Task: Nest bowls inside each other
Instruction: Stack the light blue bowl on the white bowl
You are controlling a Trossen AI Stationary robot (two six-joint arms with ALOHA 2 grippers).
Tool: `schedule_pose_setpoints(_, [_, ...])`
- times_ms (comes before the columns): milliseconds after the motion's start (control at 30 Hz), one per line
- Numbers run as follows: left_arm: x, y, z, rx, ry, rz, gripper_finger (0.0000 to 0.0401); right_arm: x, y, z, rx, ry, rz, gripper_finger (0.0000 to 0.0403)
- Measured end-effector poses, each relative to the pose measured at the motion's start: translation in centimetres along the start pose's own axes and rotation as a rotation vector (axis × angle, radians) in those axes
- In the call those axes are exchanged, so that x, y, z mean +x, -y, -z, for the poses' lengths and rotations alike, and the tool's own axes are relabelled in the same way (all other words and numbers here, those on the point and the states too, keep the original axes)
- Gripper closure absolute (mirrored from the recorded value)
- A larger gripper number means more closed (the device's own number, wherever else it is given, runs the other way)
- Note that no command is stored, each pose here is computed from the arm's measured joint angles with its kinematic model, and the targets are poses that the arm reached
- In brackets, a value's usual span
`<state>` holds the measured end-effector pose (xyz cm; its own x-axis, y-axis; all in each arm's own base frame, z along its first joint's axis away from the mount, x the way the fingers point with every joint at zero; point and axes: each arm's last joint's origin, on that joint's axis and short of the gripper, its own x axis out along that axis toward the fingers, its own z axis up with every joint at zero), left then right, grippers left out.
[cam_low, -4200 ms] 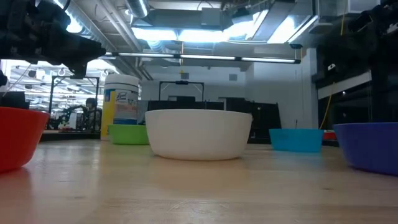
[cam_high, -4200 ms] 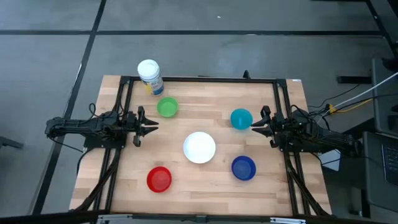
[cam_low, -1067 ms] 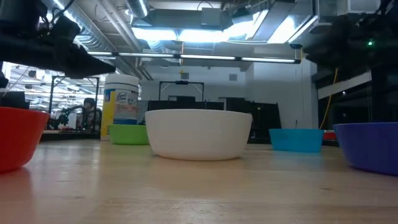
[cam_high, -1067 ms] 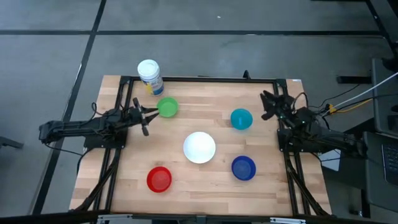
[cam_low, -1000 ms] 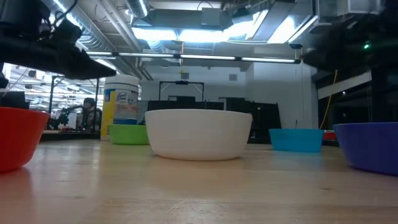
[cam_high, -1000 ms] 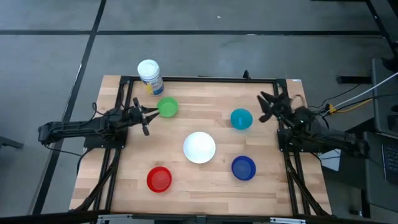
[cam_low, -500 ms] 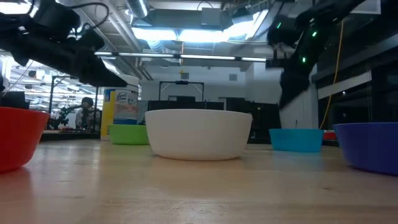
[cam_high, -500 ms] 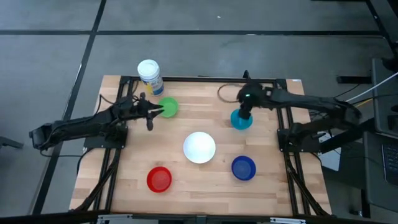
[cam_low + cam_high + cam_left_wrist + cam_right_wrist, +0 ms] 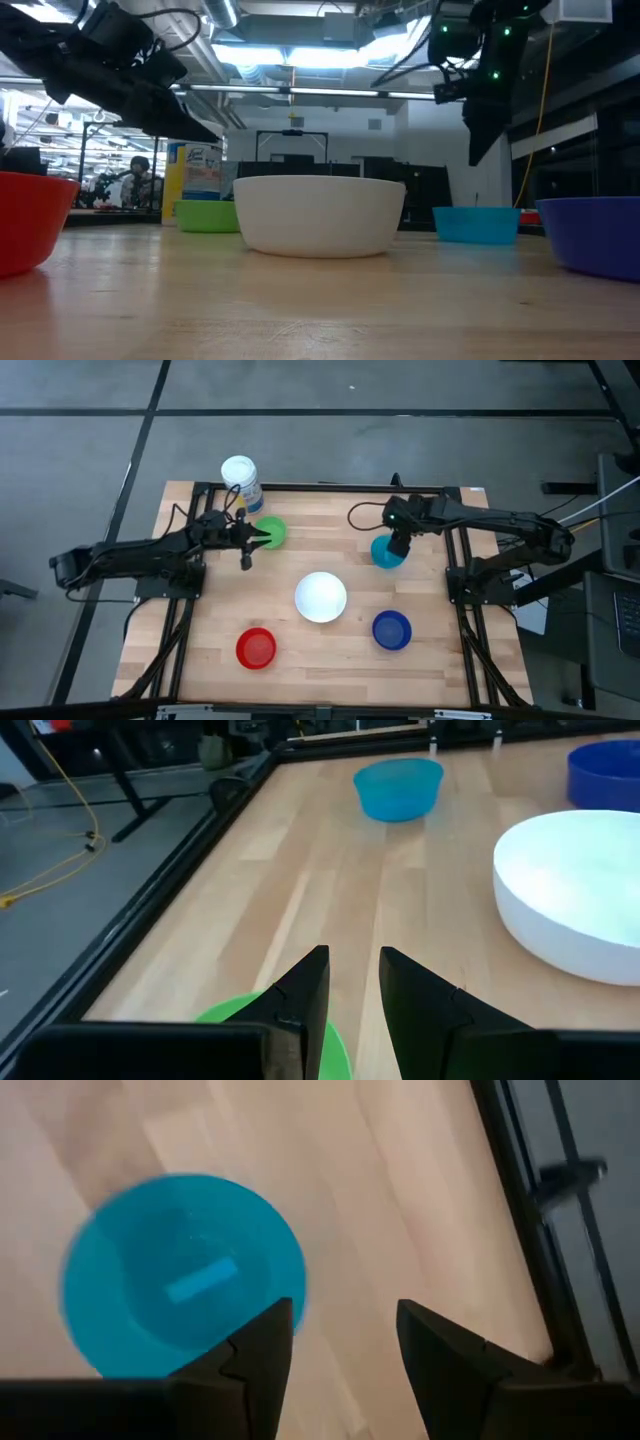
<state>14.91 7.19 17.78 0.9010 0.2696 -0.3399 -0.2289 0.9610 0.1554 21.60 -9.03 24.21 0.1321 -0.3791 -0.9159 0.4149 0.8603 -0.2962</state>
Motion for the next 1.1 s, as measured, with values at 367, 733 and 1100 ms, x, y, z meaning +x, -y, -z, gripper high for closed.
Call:
schedule_pose_setpoints(367, [1.3,-0.1,0.7,0.002,-0.045,0.011,0.0313,2.6,1.2,0.7,0.088,0.003,-0.043,0.0221])
schedule_pose_setpoints(733, [2.7,-0.2,1.3,0.000,-0.052,0.012,0.0306,5.6,0.0,2.6,0.125,-0.001,-0.113,0.0220])
schedule_pose_setpoints(1100, [3.2,-0.3,1.4,-0.007,-0.040,0.006,0.0290,6.7,0.5,3.2,0.143,0.013,-0.104,0.0218])
